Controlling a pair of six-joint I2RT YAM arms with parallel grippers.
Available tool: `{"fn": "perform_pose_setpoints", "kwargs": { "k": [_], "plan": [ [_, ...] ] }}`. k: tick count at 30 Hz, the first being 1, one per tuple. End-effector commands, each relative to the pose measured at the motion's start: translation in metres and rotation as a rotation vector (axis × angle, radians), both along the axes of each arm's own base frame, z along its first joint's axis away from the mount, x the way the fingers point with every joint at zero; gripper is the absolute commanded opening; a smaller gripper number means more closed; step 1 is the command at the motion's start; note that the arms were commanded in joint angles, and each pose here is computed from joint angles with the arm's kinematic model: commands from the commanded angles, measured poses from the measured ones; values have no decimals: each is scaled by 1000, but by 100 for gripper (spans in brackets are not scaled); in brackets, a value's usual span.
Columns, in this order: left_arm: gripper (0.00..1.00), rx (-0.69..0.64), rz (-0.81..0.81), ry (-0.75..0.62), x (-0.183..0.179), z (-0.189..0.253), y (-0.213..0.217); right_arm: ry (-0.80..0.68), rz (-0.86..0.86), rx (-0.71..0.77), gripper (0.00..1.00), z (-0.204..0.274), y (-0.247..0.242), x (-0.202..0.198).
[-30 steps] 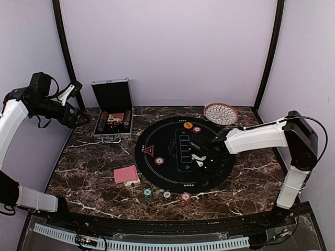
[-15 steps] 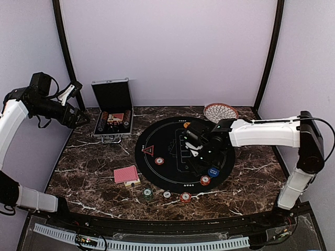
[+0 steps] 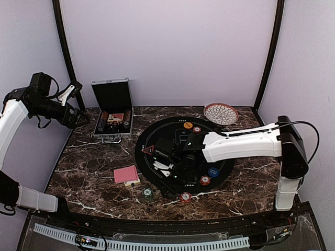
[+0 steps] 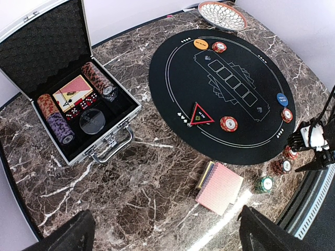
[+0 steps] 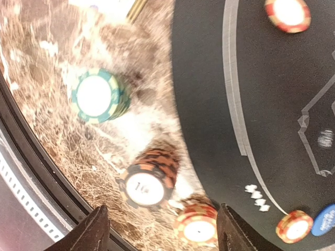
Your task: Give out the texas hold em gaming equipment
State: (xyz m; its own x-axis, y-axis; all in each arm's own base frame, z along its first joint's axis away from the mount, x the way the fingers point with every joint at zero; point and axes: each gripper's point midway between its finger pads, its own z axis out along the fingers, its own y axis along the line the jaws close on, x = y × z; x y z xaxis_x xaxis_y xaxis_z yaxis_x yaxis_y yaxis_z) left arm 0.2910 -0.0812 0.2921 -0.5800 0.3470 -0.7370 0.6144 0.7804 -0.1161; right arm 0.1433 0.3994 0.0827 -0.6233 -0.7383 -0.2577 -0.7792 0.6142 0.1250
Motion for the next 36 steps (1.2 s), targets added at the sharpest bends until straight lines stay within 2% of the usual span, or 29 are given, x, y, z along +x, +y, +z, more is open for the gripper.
{"fn": "perform_pose_setpoints", "kwargs": {
  "k": [1,14,24,36],
  "plan": [
    [99,-18,-23,-19,-10,14,-5,20,44,-3,72,-5,9,-8],
    [99,-15,-22,-25,-10,16,-5,44,74,-32,72,-26,14,-11],
    [99,-10,-24,-28,-10,16,-4,47,75,-29,63,-30,18,-10],
    [99,-11,-24,-29,-9,17,-4,50,79,-34,60,-35,20,-10]
  ]
}}
